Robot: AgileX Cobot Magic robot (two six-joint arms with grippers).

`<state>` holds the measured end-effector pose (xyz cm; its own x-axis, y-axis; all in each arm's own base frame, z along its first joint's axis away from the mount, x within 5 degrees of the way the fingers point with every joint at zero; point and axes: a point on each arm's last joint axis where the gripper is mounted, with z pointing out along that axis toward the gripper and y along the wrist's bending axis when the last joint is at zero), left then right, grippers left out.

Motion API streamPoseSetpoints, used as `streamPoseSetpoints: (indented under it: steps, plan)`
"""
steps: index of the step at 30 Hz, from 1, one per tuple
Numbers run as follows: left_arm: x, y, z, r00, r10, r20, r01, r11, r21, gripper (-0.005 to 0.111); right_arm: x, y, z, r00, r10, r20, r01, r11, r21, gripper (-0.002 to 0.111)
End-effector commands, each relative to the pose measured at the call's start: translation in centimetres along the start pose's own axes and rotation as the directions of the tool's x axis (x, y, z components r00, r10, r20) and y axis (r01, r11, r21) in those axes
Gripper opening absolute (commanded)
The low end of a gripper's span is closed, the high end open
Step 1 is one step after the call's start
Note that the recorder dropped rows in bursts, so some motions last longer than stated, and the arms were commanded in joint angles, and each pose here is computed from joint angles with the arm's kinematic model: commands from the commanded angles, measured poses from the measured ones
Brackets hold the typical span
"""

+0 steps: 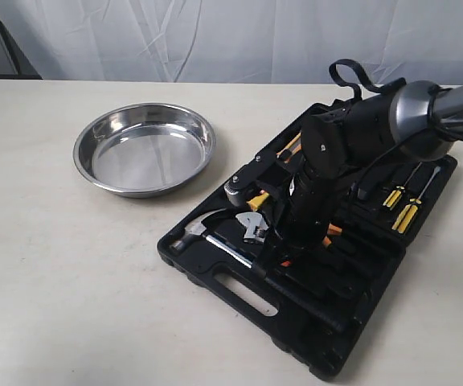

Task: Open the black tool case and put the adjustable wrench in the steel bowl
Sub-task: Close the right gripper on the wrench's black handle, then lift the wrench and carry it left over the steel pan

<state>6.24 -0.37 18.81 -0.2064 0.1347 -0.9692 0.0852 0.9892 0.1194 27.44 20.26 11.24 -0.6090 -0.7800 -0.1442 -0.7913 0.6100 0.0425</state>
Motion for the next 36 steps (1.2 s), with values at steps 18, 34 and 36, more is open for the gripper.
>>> streamPoseSetpoints:
  steps: [18, 34, 36]
  plan:
    - [-0.2, 0.0, 0.0, 1.0, -0.003, 0.017, 0.003, 1.0, 0.0, 0.0, -0.4, 0.9, -3.1, 0.99, 0.074, 0.122, -0.07, 0.997, -0.038, 0.0]
    - [-0.2, 0.0, 0.0, 1.0, -0.003, 0.017, 0.003, 1.0, 0.0, 0.0, -0.4, 1.0, -5.7, 0.982, 0.053, 0.18, -0.054, 0.999, -0.002, 0.0]
    - [-0.2, 0.0, 0.0, 1.0, -0.003, 0.017, 0.003, 1.0, 0.0, 0.0, -0.4, 1.0, -5.7, 0.983, 0.051, 0.177, -0.052, 0.999, -0.001, 0.0]
